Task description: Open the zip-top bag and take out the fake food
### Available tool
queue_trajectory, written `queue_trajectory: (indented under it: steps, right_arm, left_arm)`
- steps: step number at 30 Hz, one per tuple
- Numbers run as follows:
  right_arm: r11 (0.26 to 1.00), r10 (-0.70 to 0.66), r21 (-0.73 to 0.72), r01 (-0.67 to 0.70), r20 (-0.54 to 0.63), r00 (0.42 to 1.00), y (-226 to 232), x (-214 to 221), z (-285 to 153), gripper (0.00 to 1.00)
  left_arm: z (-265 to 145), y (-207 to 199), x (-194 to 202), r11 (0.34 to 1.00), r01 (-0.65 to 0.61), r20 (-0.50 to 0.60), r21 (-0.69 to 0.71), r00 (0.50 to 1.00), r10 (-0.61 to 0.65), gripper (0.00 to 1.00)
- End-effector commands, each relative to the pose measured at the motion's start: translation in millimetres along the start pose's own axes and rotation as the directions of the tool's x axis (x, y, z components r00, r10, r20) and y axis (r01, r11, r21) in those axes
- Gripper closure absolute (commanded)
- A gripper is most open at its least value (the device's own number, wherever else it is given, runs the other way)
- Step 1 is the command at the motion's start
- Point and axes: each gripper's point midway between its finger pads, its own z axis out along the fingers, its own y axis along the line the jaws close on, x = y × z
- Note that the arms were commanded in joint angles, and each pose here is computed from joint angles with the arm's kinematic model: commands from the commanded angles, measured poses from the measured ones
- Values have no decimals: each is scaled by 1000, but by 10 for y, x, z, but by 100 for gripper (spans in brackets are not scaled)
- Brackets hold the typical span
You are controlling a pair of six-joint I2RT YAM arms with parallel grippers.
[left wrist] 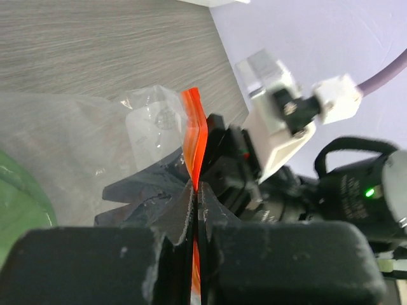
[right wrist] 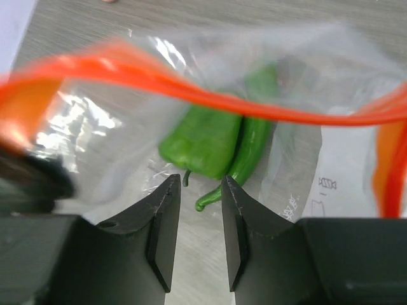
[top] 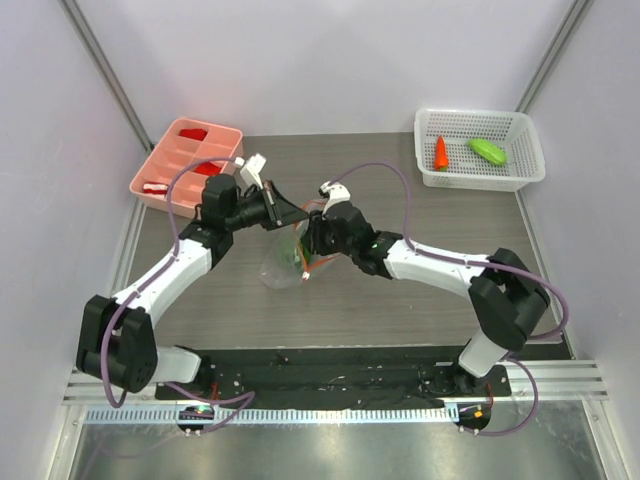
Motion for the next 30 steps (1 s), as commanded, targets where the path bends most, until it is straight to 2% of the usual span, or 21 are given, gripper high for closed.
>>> queue_trajectory:
  steps: [1, 6, 13, 16, 23, 30]
  right_arm:
    - [997, 52, 49, -54, 48, 998, -133, 127, 214, 62]
    - [997, 75, 30, -78, 65, 995, -158, 287, 397, 58]
    - [995, 96, -12, -95, 98, 991, -151, 388, 580, 44]
    - [996, 92, 10, -93, 89, 992, -187, 450, 684, 44]
    - [996, 86, -39, -82, 117, 989, -31, 505, 844, 43]
    - [987, 160, -64, -150, 211, 964, 2, 366, 985, 34]
  left_arm:
    - [92, -57, 29, 996, 49, -35, 68, 998, -47, 100]
    - [155, 46, 98, 994, 96, -60, 51, 994, -93, 100]
    - [167, 160, 126, 994, 112, -62, 1, 992, -112, 100]
    - [164, 151, 112, 994, 105, -58, 1, 993, -105, 100]
    - [166, 165, 118, 994, 109, -59, -5, 992, -109, 100]
    - [178, 133, 142, 995, 97, -72, 2, 993, -97, 100]
